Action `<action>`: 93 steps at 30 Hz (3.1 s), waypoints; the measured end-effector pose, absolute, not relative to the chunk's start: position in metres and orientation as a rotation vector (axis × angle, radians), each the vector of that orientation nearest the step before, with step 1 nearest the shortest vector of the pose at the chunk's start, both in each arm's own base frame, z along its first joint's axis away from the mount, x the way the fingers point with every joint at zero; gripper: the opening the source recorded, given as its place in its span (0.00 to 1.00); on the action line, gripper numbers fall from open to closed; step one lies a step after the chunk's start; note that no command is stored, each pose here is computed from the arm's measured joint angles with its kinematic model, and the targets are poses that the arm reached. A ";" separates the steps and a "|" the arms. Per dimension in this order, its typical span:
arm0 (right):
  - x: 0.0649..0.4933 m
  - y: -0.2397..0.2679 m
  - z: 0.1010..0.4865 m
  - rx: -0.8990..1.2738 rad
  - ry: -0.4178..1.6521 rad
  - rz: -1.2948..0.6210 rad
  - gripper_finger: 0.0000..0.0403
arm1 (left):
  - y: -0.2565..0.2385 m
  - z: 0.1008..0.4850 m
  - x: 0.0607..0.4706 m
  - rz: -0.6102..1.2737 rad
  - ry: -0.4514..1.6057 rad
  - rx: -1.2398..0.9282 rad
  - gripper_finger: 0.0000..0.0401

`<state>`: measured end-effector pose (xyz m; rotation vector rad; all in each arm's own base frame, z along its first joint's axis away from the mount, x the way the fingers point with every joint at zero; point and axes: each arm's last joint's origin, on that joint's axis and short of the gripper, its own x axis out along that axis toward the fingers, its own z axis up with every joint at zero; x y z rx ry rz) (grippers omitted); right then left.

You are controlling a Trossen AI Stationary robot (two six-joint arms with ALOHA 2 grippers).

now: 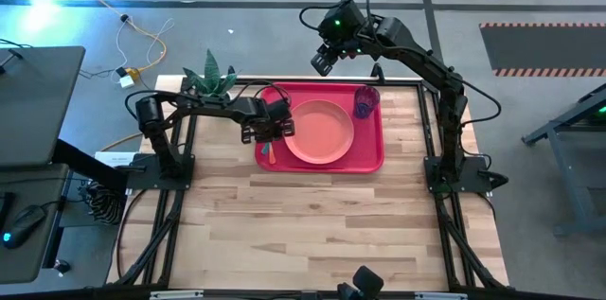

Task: Pick and place plate/cup/fork/spoon on tray
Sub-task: Adjust the utensils on the pink tray

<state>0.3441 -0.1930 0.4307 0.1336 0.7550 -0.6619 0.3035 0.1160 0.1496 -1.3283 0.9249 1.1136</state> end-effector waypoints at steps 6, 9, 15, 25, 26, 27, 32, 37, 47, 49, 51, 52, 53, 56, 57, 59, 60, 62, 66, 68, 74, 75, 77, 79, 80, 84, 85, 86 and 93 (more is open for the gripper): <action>0.344 -0.193 0.431 0.134 0.755 -0.662 0.37 | 0.117 0.149 0.302 1.082 0.966 -1.294 0.26; 0.344 -0.193 0.431 0.134 0.755 -0.662 0.37 | 0.118 0.149 0.298 1.100 0.990 -1.291 0.26; 0.344 -0.193 0.431 0.134 0.755 -0.662 0.37 | 0.120 0.148 0.295 1.114 1.015 -1.279 0.26; 0.344 -0.193 0.431 0.134 0.755 -0.662 0.37 | 0.129 0.148 0.291 1.097 1.030 -1.245 0.26; 0.344 -0.193 0.431 0.134 0.755 -0.662 0.37 | 0.130 0.148 0.290 1.097 1.030 -1.244 0.26; 0.344 -0.193 0.431 0.134 0.755 -0.662 0.37 | 0.132 0.148 0.290 1.096 1.031 -1.241 0.26; 0.344 -0.193 0.431 0.134 0.755 -0.662 0.37 | 0.136 0.148 0.287 1.090 1.037 -1.225 0.26; 0.344 -0.193 0.431 0.134 0.755 -0.662 0.37 | 0.141 0.148 0.285 1.087 1.044 -1.182 0.26; 0.344 -0.193 0.431 0.134 0.755 -0.662 0.37 | 0.143 0.148 0.284 1.060 1.068 -1.118 0.26; 0.344 -0.193 0.431 0.134 0.755 -0.662 0.37 | 0.143 0.148 0.284 1.052 1.074 -1.107 0.26; 0.344 -0.193 0.431 0.134 0.755 -0.662 0.37 | 0.142 0.148 0.285 1.047 1.076 -1.101 0.26; 0.344 -0.193 0.431 0.134 0.755 -0.662 0.37 | 0.141 0.148 0.285 1.048 1.075 -1.100 0.26; 0.344 -0.193 0.431 0.134 0.755 -0.662 0.37 | 0.140 0.148 0.285 1.054 1.069 -1.098 0.26; 0.344 -0.193 0.431 0.134 0.755 -0.662 0.37 | 0.140 0.148 0.287 1.057 1.061 -1.089 0.26; 0.344 -0.193 0.431 0.134 0.755 -0.662 0.37 | 0.140 0.148 0.287 1.056 1.061 -1.087 0.26; 0.344 -0.193 0.431 0.134 0.755 -0.662 0.37 | 0.140 0.148 0.287 1.057 1.060 -1.085 0.26; 0.344 -0.193 0.431 0.134 0.755 -0.662 0.37 | 0.140 0.148 0.287 1.058 1.059 -1.083 0.26; 0.344 -0.193 0.431 0.134 0.755 -0.662 0.37 | 0.140 0.148 0.286 1.064 1.058 -1.068 0.26; 0.344 -0.193 0.431 0.134 0.755 -0.662 0.37 | 0.142 0.148 0.286 1.058 1.064 -1.047 0.26; 0.344 -0.193 0.431 0.134 0.755 -0.662 0.37 | 0.143 0.148 0.286 1.058 1.062 -1.049 0.26; 0.344 -0.193 0.431 0.134 0.754 -0.662 0.37 | 0.145 0.140 0.290 1.049 1.057 -1.054 0.26; 0.344 -0.193 0.431 0.134 0.755 -0.662 0.37 | 0.145 0.138 0.291 1.046 1.063 -1.058 0.26; 0.344 -0.193 0.431 0.134 0.754 -0.662 0.37 | 0.145 0.136 0.291 1.045 1.072 -1.062 0.26; 0.344 -0.193 0.431 0.134 0.755 -0.662 0.37 | 0.145 0.136 0.291 1.044 1.074 -1.063 0.26; 0.344 -0.193 0.431 0.134 0.754 -0.662 0.37 | 0.144 0.136 0.292 1.043 1.073 -1.067 0.26; 0.344 -0.193 0.431 0.134 0.755 -0.662 0.37 | 0.143 0.141 0.291 1.029 1.049 -1.105 0.26; 0.344 -0.193 0.431 0.134 0.754 -0.663 0.37 | 0.143 0.141 0.292 1.026 1.046 -1.111 0.26; 0.344 -0.193 0.431 0.134 0.754 -0.663 0.37 | 0.143 0.143 0.293 1.021 1.048 -1.117 0.26; 0.344 -0.193 0.431 0.134 0.754 -0.662 0.37 | 0.146 0.154 0.303 0.969 1.020 -1.122 0.26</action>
